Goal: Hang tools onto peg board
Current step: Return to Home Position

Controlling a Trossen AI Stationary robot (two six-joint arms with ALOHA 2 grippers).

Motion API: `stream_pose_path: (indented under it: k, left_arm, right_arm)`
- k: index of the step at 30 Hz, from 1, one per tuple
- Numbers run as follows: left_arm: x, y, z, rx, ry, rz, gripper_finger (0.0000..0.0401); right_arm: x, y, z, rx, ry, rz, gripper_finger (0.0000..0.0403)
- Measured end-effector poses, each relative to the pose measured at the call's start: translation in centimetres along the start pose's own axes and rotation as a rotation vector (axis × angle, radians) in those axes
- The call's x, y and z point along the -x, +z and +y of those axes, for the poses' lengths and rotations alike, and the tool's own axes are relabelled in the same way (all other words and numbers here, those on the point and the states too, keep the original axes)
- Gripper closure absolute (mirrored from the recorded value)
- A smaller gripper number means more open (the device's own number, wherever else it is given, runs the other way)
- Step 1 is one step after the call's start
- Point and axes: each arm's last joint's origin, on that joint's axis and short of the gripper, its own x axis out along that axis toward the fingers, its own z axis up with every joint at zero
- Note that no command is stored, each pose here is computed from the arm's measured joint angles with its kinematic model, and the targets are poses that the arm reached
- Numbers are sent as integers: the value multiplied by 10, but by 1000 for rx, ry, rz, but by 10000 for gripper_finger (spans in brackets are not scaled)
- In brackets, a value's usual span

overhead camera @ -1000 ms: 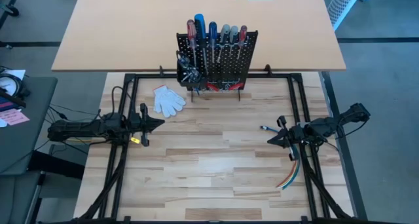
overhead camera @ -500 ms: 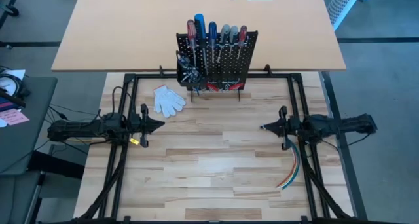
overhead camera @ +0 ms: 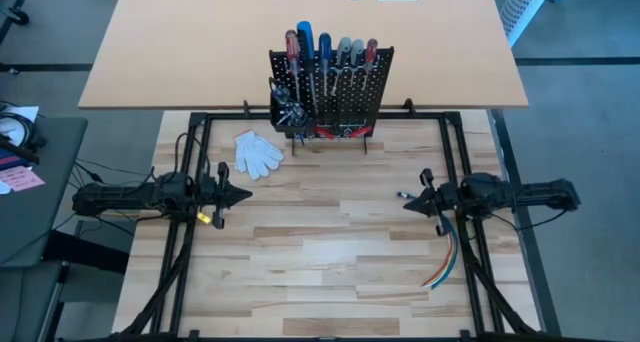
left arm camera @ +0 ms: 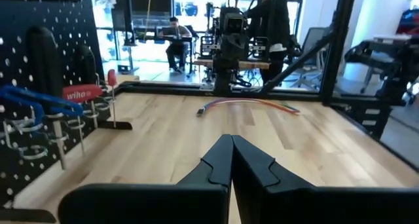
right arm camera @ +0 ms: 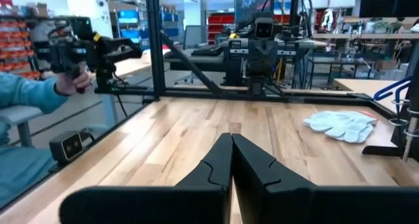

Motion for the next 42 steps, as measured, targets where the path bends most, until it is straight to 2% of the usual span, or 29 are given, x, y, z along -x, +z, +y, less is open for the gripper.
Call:
stream_pose_path:
  k: [7,42]
  left_arm:
    - [0,0,0,-66,1,2,400]
    - [0,0,0,-58,3,1,400]
  right_arm:
    - [-2,-2,0,17,-2,30,386]
    - [-2,-3,0,16,-1,31,386]
